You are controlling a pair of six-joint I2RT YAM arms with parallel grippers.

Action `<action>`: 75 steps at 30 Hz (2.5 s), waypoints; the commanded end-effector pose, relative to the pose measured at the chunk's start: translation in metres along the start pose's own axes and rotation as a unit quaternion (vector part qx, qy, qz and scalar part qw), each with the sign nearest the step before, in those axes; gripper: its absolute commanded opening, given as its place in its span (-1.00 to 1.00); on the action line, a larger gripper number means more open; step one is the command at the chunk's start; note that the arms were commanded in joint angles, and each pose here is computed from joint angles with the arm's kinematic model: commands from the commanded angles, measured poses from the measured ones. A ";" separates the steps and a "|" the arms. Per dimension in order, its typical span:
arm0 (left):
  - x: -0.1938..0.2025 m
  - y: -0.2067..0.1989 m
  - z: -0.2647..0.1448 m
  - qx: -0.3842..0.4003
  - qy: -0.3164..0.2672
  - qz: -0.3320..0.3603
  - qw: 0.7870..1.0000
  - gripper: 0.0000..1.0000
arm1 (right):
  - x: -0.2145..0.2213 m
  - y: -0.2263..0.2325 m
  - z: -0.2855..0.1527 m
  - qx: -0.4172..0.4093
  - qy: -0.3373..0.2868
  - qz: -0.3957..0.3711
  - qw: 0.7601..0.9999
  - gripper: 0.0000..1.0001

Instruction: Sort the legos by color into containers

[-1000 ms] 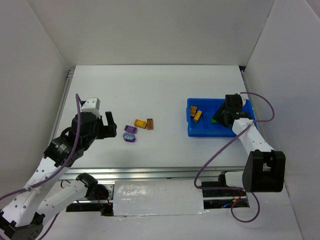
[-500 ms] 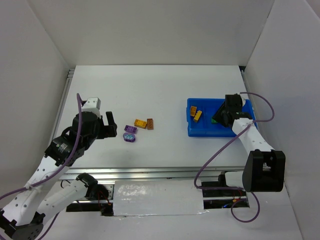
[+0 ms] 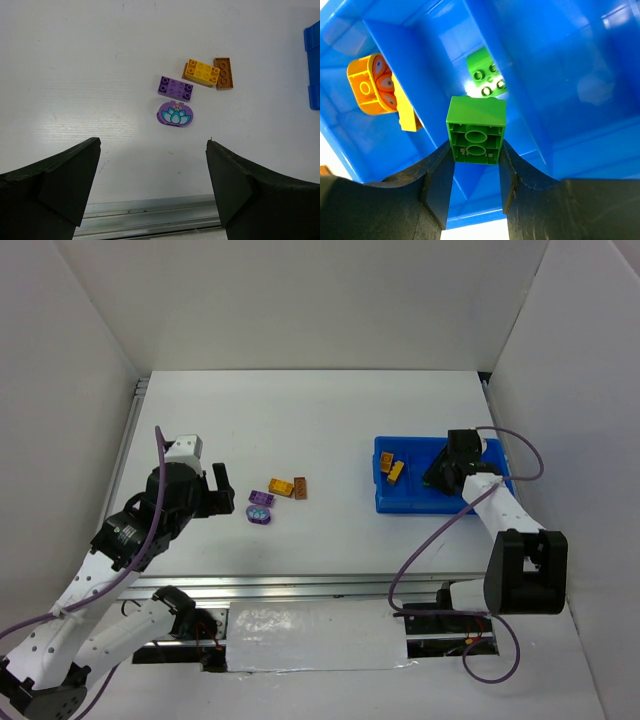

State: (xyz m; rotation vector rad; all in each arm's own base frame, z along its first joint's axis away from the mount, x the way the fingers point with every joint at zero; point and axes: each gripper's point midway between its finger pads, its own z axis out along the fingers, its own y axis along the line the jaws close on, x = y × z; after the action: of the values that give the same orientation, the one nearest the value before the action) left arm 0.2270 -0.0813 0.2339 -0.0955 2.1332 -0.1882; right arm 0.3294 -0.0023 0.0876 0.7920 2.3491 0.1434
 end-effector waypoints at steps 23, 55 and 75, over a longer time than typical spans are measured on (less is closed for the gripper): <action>0.005 -0.019 0.014 0.026 0.029 -0.016 0.999 0.99 | -0.028 0.066 -0.044 -0.115 -0.042 -0.032 0.992 0.99; 0.034 0.026 0.061 -0.205 0.101 -0.233 0.945 0.99 | 0.164 0.274 -0.129 -0.358 0.060 -0.337 0.869 0.99; -0.018 0.076 0.007 -0.209 -0.025 -0.114 0.971 0.99 | 0.322 0.350 -0.067 -0.313 0.129 -0.522 0.783 0.80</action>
State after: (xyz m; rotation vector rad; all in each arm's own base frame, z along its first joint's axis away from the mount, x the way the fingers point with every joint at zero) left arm 0.2345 -0.0060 0.2211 -0.6226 2.1246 0.1362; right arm 0.2753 0.4613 0.0602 -0.8890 2.4232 0.5442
